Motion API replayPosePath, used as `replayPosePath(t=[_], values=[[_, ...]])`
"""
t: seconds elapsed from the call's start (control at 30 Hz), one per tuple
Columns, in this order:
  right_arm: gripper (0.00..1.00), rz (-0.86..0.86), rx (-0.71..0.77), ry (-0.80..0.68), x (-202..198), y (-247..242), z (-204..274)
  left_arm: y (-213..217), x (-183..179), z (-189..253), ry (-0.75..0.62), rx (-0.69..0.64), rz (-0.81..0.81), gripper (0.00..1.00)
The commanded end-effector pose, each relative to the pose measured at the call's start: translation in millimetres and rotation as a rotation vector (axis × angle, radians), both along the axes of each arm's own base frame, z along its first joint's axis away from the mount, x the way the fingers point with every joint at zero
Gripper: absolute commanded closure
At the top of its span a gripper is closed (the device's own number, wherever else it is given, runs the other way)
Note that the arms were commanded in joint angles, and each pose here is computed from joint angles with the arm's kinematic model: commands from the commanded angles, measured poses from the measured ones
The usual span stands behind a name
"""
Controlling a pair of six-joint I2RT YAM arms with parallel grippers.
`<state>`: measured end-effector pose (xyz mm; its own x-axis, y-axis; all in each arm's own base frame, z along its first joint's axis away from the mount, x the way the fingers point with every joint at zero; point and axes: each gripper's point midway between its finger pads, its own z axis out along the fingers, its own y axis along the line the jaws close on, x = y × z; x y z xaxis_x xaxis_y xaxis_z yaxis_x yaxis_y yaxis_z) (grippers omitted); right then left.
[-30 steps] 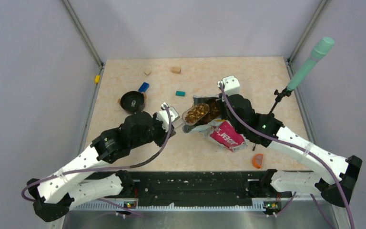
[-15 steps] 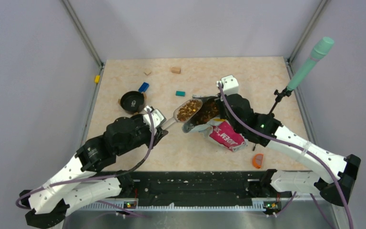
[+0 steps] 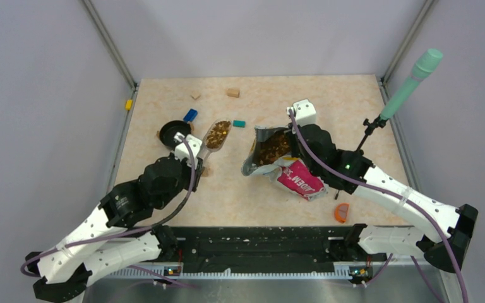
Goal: Serve the pet food
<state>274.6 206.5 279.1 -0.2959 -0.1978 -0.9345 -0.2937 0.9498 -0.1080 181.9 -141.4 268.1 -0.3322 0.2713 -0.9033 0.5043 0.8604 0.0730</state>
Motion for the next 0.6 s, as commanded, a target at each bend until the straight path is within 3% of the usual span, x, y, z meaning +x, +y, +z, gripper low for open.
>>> replayPosePath(t=[0.0,0.57], values=[[1.00,0.017,0.117,-0.100,6.9,12.1,47.3,26.1,15.6,4.9,-0.022,-0.039,0.239,1.00],[1.00,0.071,0.132,-0.078,3.1,22.7,44.4,67.0,27.3,-15.0,0.013,-0.060,0.603,1.00]])
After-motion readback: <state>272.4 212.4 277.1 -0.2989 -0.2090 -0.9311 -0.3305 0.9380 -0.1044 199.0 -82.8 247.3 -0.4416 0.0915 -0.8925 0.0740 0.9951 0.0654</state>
